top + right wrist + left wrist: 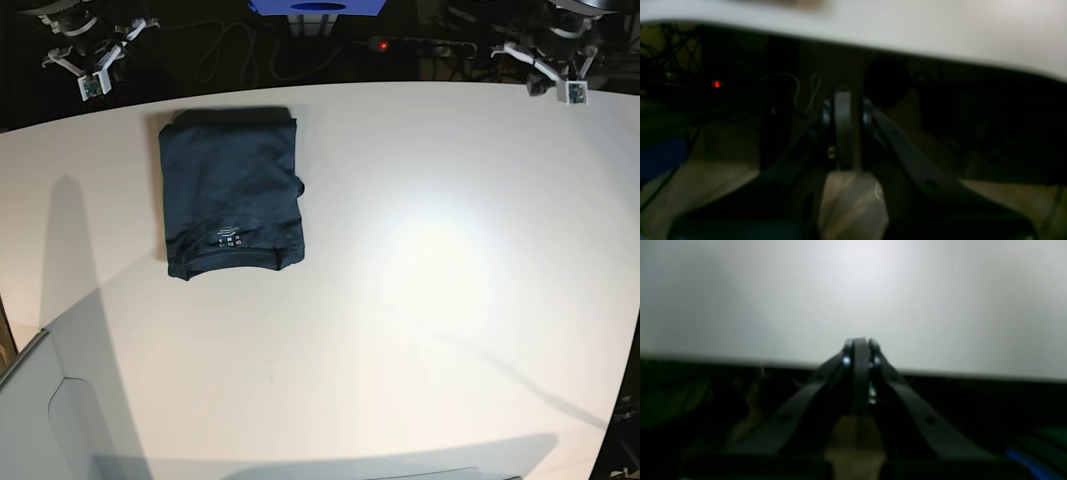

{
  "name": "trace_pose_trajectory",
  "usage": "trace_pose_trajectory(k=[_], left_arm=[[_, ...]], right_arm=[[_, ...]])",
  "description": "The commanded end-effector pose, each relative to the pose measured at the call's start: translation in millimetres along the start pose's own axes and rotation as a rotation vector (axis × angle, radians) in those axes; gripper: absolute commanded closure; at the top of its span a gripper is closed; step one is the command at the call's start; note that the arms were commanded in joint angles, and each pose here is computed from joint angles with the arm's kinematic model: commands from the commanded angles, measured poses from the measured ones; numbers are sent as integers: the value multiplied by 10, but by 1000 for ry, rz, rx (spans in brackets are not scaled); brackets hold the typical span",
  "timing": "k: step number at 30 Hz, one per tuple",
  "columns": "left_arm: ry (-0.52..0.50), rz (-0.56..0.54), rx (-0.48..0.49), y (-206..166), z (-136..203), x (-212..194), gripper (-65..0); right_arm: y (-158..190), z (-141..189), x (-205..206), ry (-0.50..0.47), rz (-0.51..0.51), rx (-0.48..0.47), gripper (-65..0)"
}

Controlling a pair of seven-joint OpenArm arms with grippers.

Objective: Fold the T-shirt properly

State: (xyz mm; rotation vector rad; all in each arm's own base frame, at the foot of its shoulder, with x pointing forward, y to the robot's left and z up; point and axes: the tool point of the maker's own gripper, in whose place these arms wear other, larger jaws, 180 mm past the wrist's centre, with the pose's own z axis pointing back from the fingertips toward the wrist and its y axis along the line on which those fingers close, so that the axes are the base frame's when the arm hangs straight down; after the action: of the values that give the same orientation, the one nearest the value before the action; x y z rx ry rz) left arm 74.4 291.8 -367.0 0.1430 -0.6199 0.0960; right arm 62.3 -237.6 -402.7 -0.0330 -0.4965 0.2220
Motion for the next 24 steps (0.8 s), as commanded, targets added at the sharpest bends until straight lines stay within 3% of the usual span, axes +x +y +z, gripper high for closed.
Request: trace_pose_trajectory(k=[1,10,16,24], left_arm=[[6,3,6,9,72,-56,0],[286,191,-20,-41,72,-1248,0],[345,304,-60,13,-345,-1744,0],[464,260,-302,-687,-910,-2336,0]], right_arm=[[18,49,-34,1,18,16,-14],[174,-350,-661,149,-97,140,-14],[396,-798,-980,233,-170,277,-14],[913,-1150,-1063,203,-231,445,-14]])
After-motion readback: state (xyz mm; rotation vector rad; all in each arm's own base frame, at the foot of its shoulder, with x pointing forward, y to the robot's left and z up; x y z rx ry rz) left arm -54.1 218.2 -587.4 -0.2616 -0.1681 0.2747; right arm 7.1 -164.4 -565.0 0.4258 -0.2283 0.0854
